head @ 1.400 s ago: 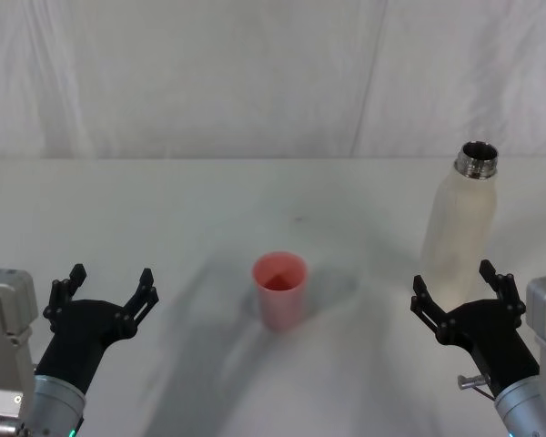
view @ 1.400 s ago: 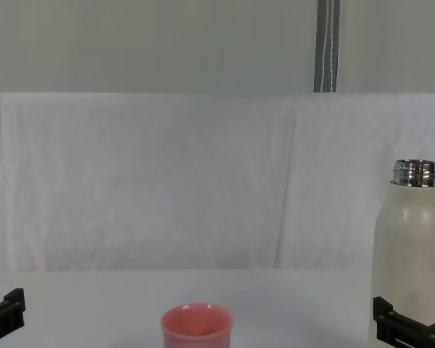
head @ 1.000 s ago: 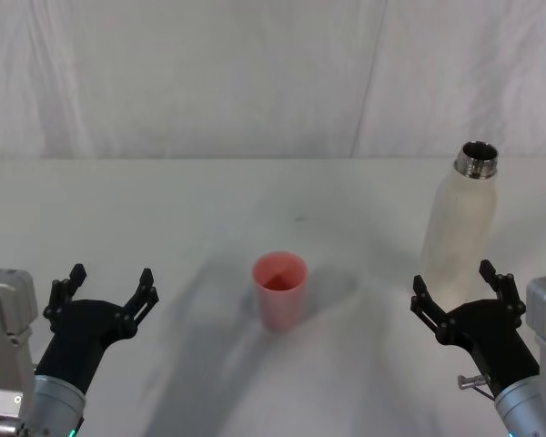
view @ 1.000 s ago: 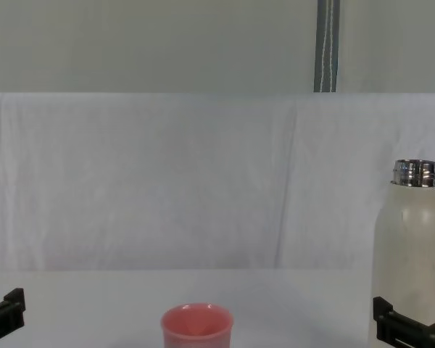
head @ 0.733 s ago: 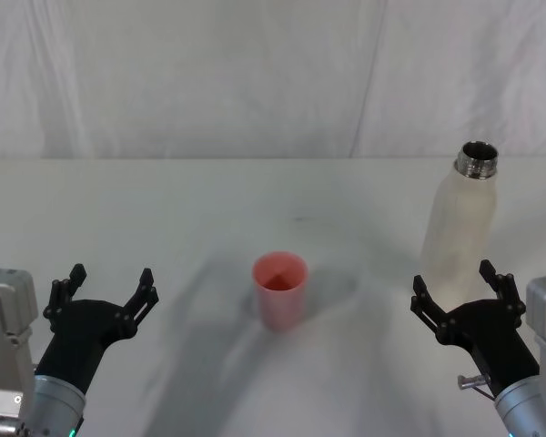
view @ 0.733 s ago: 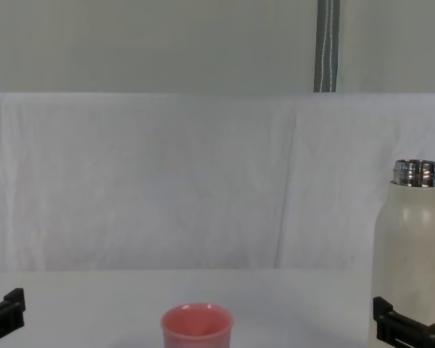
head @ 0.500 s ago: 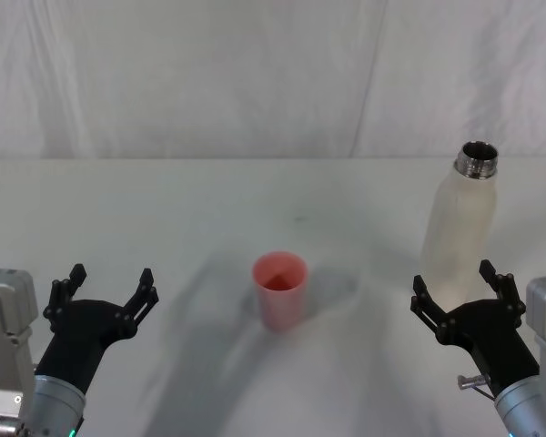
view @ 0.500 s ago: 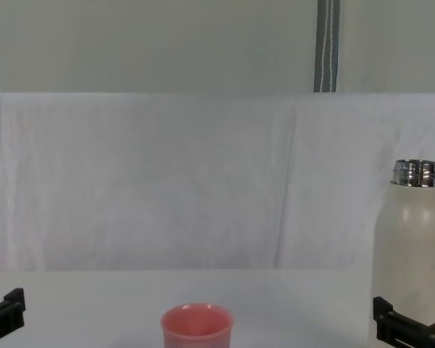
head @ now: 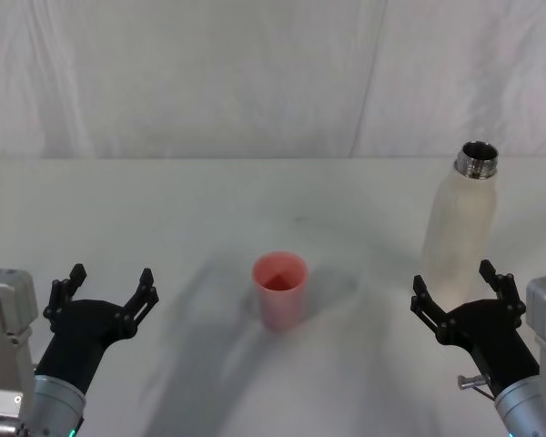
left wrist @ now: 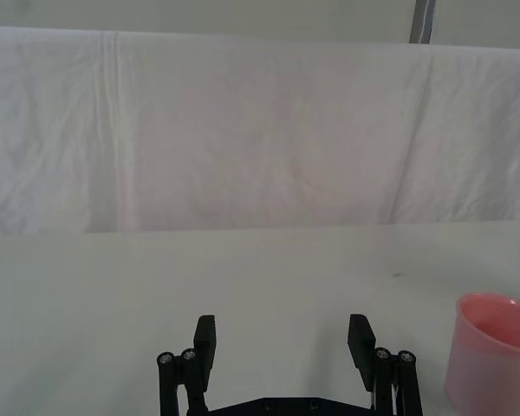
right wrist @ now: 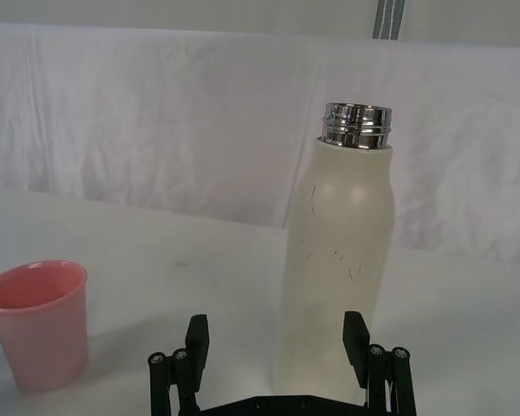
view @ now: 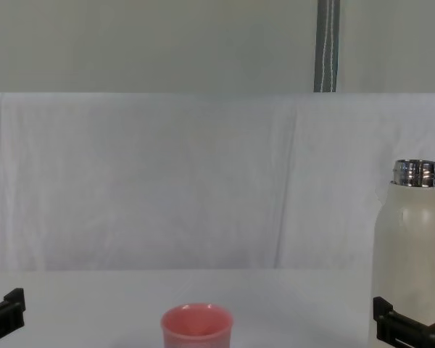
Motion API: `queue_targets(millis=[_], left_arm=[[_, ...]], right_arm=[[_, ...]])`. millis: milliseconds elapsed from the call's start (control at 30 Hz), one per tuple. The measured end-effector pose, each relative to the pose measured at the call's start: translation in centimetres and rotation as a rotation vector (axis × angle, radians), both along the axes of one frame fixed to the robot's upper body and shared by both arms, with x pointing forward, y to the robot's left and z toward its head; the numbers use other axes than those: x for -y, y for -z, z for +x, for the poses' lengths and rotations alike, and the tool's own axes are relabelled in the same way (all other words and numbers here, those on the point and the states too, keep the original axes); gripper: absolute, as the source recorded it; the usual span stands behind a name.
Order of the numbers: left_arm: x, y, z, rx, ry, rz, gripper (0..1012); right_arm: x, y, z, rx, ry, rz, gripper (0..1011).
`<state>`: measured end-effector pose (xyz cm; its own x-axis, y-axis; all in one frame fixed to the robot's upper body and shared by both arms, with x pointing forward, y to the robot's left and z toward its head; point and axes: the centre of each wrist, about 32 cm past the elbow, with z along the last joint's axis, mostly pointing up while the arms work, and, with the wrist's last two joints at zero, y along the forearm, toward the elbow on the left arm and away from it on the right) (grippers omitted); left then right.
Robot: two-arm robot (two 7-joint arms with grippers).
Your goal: Grasp the thermos with one hand and pour water into the cup lid.
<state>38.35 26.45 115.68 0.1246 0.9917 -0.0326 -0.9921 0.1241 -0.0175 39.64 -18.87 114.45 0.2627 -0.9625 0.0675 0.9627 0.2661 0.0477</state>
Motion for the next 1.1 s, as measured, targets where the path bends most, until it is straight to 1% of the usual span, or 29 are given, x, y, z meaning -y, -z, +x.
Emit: queue_targets(millis=[700,900,1100], left_arm=[[0.00,0.00,0.00,0.000,0.000,0.000,1001],[0.00,0.00,0.00,0.000,0.000,0.000,1001],[0.00,0.00,0.00,0.000,0.000,0.000,1001]], right_arm=[[0.02,-0.05,0.01,0.001,0.004,0.005,1001],[0.34,-0.01,0.00,0.013,0.008,0.020,1001],[0.85,0.46,0.36,0.014,0.005,0.036,1001]])
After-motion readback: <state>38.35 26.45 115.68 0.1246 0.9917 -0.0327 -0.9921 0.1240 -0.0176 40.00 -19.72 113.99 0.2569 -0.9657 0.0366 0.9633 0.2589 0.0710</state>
